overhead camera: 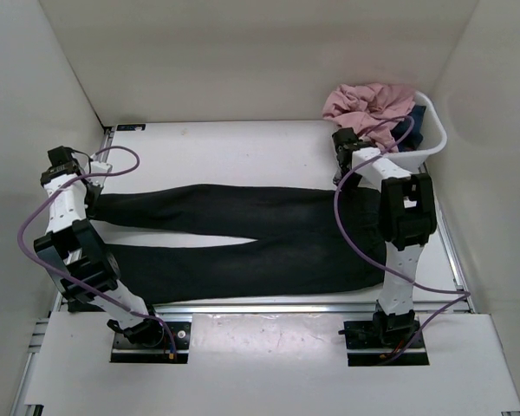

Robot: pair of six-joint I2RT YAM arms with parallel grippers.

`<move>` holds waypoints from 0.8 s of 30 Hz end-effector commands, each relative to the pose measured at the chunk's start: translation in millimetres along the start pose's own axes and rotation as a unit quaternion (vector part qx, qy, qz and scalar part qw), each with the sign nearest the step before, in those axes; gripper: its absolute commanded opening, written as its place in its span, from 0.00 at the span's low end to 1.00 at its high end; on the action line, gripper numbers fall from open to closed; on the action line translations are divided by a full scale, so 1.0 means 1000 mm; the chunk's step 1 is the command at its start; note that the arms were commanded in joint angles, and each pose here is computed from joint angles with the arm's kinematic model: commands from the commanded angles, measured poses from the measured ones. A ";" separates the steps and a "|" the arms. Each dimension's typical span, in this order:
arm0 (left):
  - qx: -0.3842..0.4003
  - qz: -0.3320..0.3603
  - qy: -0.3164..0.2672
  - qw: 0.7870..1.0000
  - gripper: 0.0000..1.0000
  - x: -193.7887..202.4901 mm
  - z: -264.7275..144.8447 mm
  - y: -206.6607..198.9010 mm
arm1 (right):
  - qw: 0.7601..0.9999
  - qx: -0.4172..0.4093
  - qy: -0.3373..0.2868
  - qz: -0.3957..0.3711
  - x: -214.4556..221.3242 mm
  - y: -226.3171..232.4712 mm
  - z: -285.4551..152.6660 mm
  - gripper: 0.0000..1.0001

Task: Fold and stack the trousers
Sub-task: Fold the trousers

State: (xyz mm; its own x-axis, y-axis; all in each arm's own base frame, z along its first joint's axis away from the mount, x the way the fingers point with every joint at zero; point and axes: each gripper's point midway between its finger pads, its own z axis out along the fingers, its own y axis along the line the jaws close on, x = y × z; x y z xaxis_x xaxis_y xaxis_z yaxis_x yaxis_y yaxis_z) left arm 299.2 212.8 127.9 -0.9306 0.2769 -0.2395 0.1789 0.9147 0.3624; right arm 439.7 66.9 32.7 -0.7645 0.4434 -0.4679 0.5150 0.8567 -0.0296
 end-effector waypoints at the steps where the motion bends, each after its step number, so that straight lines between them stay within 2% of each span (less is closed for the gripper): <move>1: -0.020 -0.005 -0.043 0.999 0.14 -0.013 -0.026 0.012 | 0.999 0.021 0.011 -0.024 -0.015 -0.011 -0.011 0.02; 2: -0.023 -0.006 -0.047 0.999 0.14 -0.015 -0.028 0.015 | 1.000 0.016 -0.009 -0.022 -0.033 -0.003 -0.017 0.00; 5: -0.017 -0.005 -0.047 0.999 0.14 -0.015 -0.028 0.012 | 0.999 0.016 -0.028 -0.010 -0.045 -0.004 -0.029 0.00; 13: -0.018 -0.009 -0.044 0.999 0.14 -0.010 -0.029 0.012 | 0.999 0.019 -0.037 0.026 -0.027 -0.031 -0.053 0.00; 16: -0.025 -0.020 -0.044 0.999 0.14 -0.006 -0.031 0.021 | 0.997 0.001 -0.058 0.042 -0.033 -0.034 -0.071 0.00; 19: -0.027 -0.024 -0.043 0.998 0.14 -0.006 -0.030 0.025 | 0.998 -0.002 -0.063 0.029 -0.032 -0.038 -0.075 0.08; 20: -0.024 -0.023 -0.040 0.999 0.14 -0.006 -0.027 0.024 | 0.999 -0.008 -0.047 0.017 -0.027 -0.037 -0.069 0.13; 21: -0.024 -0.023 -0.040 0.999 0.14 -0.006 -0.027 0.024 | 0.999 -0.017 -0.039 0.016 -0.026 -0.032 -0.067 0.13; 23: -0.024 -0.023 -0.040 0.999 0.14 -0.006 -0.027 0.024 | 1.000 -0.003 -0.011 0.013 -0.012 -0.038 -0.064 0.00; 24: -0.024 -0.023 -0.040 0.999 0.14 -0.006 -0.027 0.024 | 1.000 -0.005 -0.014 0.025 -0.012 -0.039 -0.068 0.00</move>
State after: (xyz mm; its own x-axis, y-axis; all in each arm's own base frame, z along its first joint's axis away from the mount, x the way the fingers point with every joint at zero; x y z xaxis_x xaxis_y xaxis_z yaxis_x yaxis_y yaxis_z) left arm 293.8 218.1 132.2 -0.9313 0.2484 -0.2666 0.1523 0.9300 0.3346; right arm 408.4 54.5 102.0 -0.7289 0.4615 -0.5057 0.5247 0.8511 0.0204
